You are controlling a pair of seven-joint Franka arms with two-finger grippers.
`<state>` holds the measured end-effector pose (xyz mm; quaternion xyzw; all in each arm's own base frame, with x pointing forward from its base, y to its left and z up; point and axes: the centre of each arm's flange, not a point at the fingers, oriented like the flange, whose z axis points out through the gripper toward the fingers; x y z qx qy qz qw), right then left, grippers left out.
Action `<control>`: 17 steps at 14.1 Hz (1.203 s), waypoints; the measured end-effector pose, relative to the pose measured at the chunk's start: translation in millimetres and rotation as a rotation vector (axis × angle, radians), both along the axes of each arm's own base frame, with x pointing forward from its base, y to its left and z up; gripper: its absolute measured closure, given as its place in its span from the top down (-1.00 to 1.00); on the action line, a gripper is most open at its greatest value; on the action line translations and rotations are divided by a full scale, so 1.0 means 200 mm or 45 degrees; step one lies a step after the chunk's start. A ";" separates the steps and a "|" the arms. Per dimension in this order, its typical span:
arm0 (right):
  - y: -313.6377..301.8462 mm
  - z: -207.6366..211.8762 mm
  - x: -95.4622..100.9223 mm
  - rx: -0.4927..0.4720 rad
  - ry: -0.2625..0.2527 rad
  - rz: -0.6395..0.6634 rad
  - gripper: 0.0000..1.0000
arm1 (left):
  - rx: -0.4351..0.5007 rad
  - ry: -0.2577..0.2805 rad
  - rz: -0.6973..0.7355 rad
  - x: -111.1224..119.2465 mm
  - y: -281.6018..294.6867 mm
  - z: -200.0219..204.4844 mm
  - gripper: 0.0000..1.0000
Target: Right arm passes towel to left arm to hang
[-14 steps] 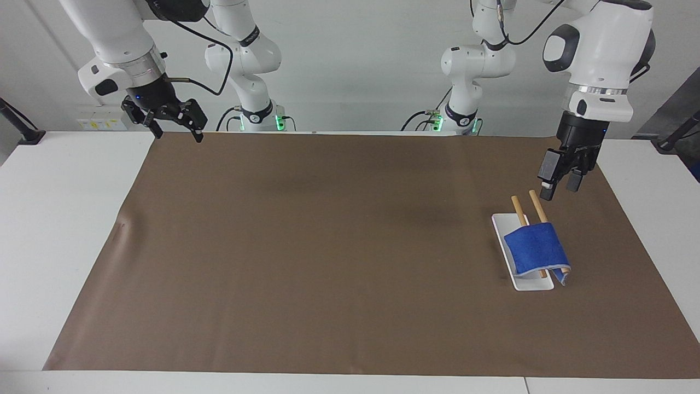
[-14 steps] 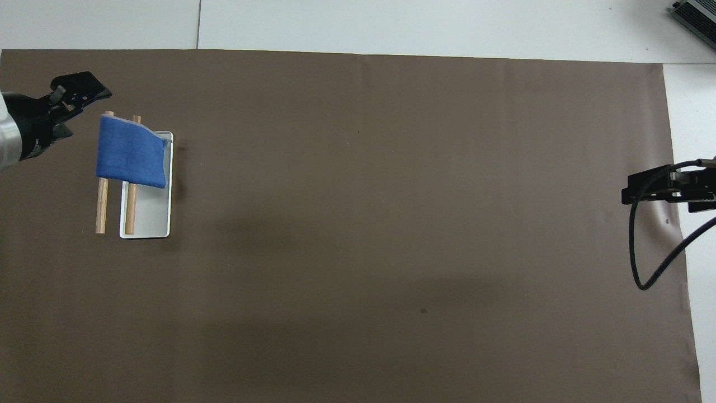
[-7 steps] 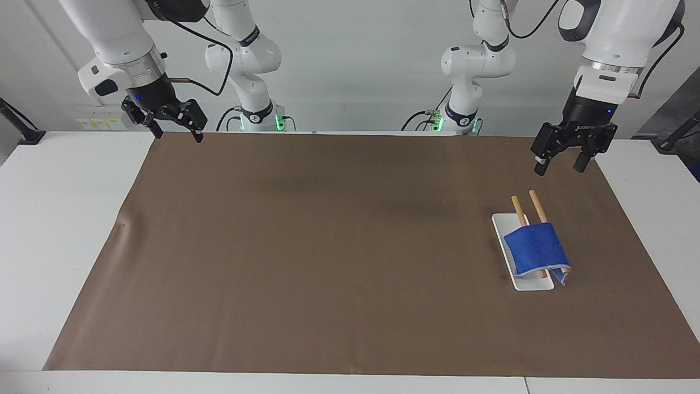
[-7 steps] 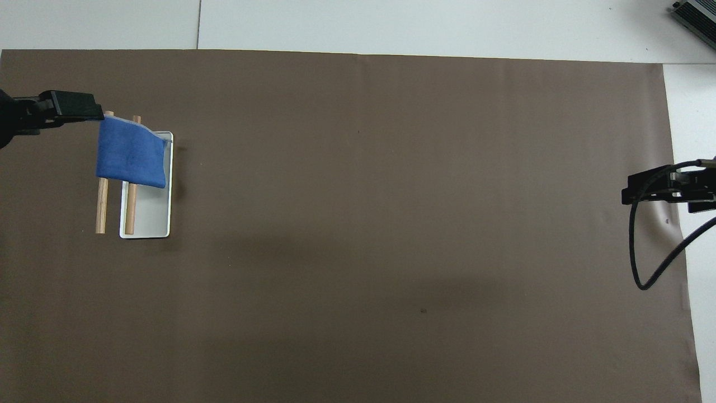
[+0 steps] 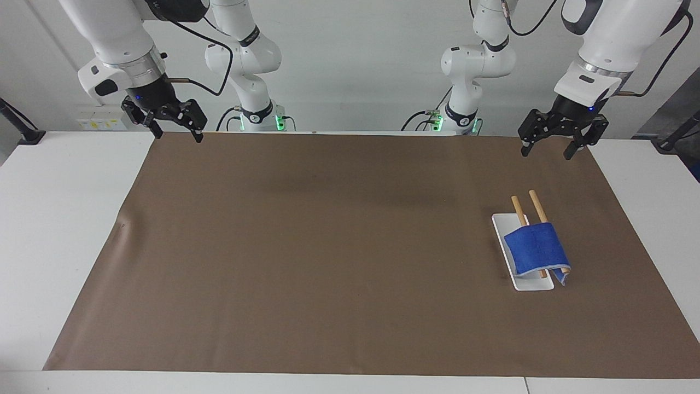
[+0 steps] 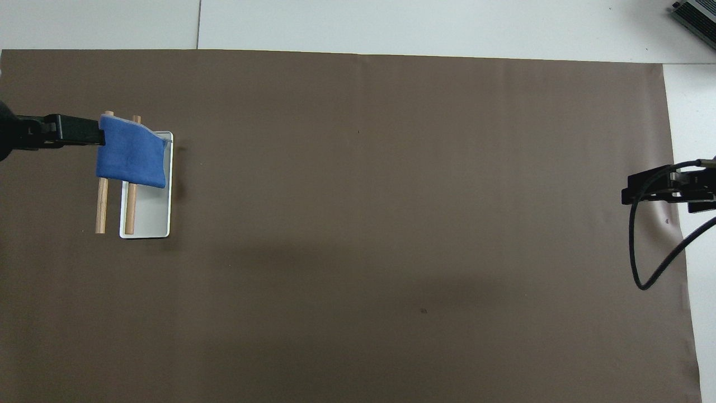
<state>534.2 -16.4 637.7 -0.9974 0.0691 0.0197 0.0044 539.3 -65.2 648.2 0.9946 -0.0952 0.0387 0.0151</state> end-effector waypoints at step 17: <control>0.00 0.00 0.00 0.000 0.000 -0.001 1.00 | 0.018 0.066 0.015 -0.08 0.00 0.08 1.00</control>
